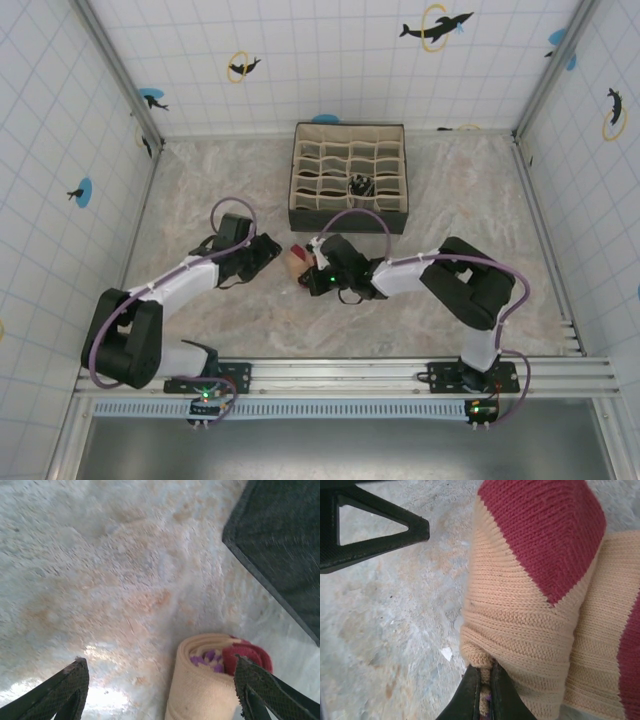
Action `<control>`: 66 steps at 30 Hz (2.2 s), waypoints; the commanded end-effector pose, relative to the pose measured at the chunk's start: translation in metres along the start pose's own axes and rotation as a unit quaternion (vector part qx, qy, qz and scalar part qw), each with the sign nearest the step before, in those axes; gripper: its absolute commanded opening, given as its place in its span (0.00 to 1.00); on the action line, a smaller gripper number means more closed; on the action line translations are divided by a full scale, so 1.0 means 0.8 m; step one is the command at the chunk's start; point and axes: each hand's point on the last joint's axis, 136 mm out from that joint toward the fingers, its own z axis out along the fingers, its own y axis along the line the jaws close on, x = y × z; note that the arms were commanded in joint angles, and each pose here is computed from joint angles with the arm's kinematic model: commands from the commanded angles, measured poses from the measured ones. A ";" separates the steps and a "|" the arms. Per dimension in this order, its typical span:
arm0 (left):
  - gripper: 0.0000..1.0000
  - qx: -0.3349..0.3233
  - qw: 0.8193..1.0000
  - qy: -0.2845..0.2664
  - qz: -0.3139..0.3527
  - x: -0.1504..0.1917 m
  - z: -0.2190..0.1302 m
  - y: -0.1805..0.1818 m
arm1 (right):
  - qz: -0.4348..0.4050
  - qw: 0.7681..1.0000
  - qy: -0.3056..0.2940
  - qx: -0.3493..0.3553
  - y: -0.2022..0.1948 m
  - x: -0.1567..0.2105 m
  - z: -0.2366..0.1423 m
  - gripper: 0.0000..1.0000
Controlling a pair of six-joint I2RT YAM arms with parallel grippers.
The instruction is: Roll the socks
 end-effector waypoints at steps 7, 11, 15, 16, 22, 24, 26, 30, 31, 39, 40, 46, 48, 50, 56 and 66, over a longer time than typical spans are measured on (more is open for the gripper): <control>0.74 0.065 0.996 0.056 0.040 0.049 0.014 -0.025 | 0.157 0.982 0.081 -0.071 -0.024 0.071 -0.021 0.00; 0.73 0.076 0.992 0.073 0.069 0.068 0.026 -0.051 | 0.163 0.981 0.083 -0.071 -0.028 0.072 -0.022 0.00; 0.72 0.076 0.991 0.081 0.077 0.075 0.039 -0.061 | 0.171 0.980 0.077 -0.070 -0.031 0.072 -0.025 0.00; 0.71 0.069 0.991 0.082 0.077 0.076 0.043 -0.059 | 0.174 0.979 0.075 -0.072 -0.032 0.072 -0.026 0.00; 0.46 0.032 0.993 0.099 0.063 0.083 0.061 -0.036 | 0.180 0.978 0.065 -0.080 -0.033 0.069 -0.032 0.00; 0.36 0.023 0.993 0.099 0.063 0.083 0.061 -0.033 | 0.175 0.979 0.062 -0.079 -0.032 0.068 -0.034 0.03; 0.26 0.005 0.993 0.096 0.066 0.079 0.060 -0.029 | 0.165 0.982 0.057 -0.070 -0.034 0.065 -0.037 0.08; 0.04 -0.028 0.993 0.090 0.074 0.071 0.054 -0.027 | 0.125 0.991 0.045 -0.031 -0.038 0.059 -0.044 0.23; 0.00 -0.036 0.993 0.090 0.074 0.069 0.053 -0.026 | 0.113 0.993 0.039 -0.018 -0.039 0.055 -0.047 0.29; 0.00 -0.057 0.990 0.107 0.071 0.069 0.044 -0.031 | -0.049 0.992 -0.013 0.116 -0.026 0.022 -0.068 0.60; 0.00 -0.060 0.989 0.111 0.072 0.070 0.044 -0.031 | -0.076 0.988 -0.020 0.134 -0.022 0.019 -0.070 0.62; 0.00 -0.069 0.985 0.140 0.069 0.081 0.049 -0.025 | -0.193 0.957 -0.053 0.210 0.001 0.012 -0.068 0.70; 0.00 -0.072 0.984 0.149 0.066 0.087 0.051 -0.020 | -0.224 0.944 -0.064 0.232 0.007 0.011 -0.064 0.71; 0.00 -0.073 0.983 0.153 0.065 0.089 0.051 -0.018 | -0.250 0.929 -0.073 0.263 0.009 0.007 -0.060 0.71; 0.00 -0.073 0.982 0.163 0.058 0.097 0.052 -0.011 | -0.298 0.893 -0.096 0.324 0.015 -0.005 -0.043 0.69; 0.00 -0.063 0.982 0.172 0.048 0.106 0.049 -0.006 | -0.291 0.885 -0.092 0.352 -0.001 -0.006 -0.026 0.43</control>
